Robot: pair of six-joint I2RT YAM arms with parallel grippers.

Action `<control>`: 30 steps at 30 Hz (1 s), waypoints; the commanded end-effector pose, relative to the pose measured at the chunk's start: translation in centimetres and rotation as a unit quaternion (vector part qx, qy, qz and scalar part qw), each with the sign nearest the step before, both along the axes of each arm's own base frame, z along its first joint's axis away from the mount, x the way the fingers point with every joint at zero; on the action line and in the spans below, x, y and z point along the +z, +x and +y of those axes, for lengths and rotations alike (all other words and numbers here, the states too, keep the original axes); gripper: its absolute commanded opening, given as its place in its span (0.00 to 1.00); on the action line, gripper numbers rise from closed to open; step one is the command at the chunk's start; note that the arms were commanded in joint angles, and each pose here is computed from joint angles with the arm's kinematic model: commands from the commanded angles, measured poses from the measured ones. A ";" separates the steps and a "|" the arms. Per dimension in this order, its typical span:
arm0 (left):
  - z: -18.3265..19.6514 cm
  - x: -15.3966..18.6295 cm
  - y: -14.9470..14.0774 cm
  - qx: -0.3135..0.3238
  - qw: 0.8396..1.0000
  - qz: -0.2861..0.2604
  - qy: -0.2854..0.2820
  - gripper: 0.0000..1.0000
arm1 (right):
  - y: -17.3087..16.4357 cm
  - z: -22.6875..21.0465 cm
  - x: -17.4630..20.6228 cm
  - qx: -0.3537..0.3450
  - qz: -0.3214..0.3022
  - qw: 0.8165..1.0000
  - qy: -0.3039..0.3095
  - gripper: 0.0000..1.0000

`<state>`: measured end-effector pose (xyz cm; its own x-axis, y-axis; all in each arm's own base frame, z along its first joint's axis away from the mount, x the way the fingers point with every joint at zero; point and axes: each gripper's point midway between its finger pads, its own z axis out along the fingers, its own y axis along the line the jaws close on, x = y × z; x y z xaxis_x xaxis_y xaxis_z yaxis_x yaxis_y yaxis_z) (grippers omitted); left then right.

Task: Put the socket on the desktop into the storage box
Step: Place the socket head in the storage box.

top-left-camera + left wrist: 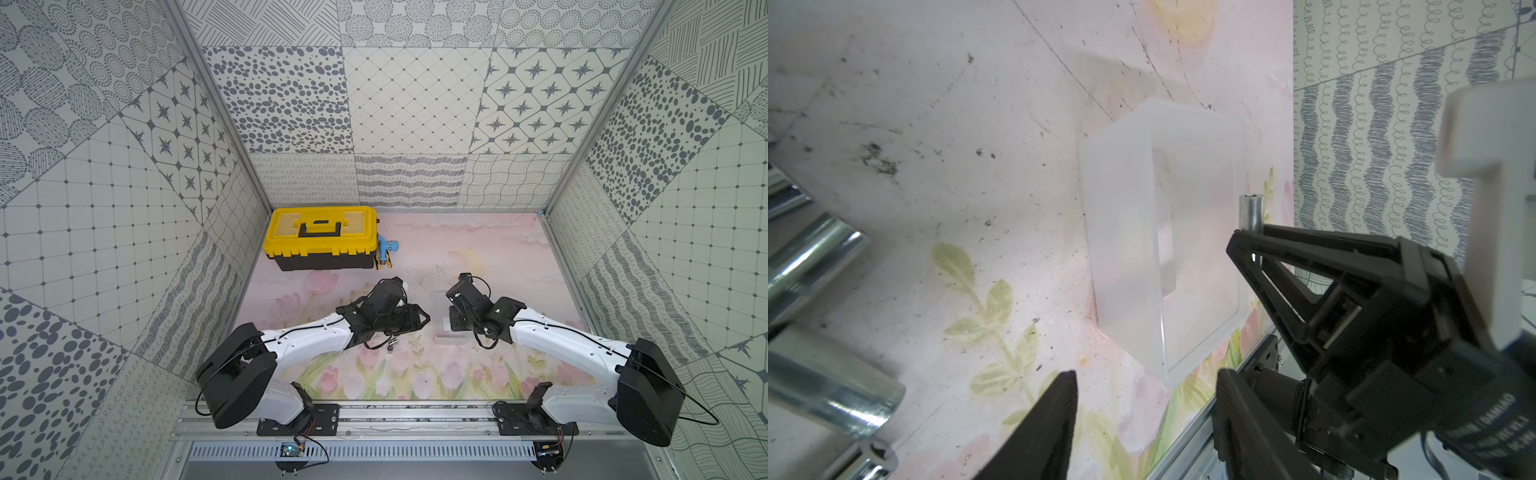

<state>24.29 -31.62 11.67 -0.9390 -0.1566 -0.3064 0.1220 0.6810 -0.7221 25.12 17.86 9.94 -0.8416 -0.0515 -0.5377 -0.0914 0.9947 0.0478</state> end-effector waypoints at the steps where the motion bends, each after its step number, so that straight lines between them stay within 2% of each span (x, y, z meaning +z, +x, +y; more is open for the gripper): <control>1: 0.1 -0.3 0.2 0.004 1.000 0.001 0.012 0.58 | 0.5 0.5 -0.1 0.003 -0.011 1.000 0.005 0.00; 18: 0.2 -1.1 -0.1 0.001 1.000 0.006 0.019 0.57 | 0.8 0.3 -1.1 -0.001 -0.008 1.000 -0.012 0.00; 30: 0.7 -1.1 0.0 0.010 1.000 0.001 0.027 0.57 | 1.0 1.0 -0.8 0.007 -0.010 1.000 -0.001 0.31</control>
<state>24.46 -31.46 10.91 -0.9373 -0.1623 -0.3084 0.1111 0.6995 -0.7059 25.65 18.36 8.62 -0.8460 -0.0596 -0.5298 -0.0921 0.9951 0.0351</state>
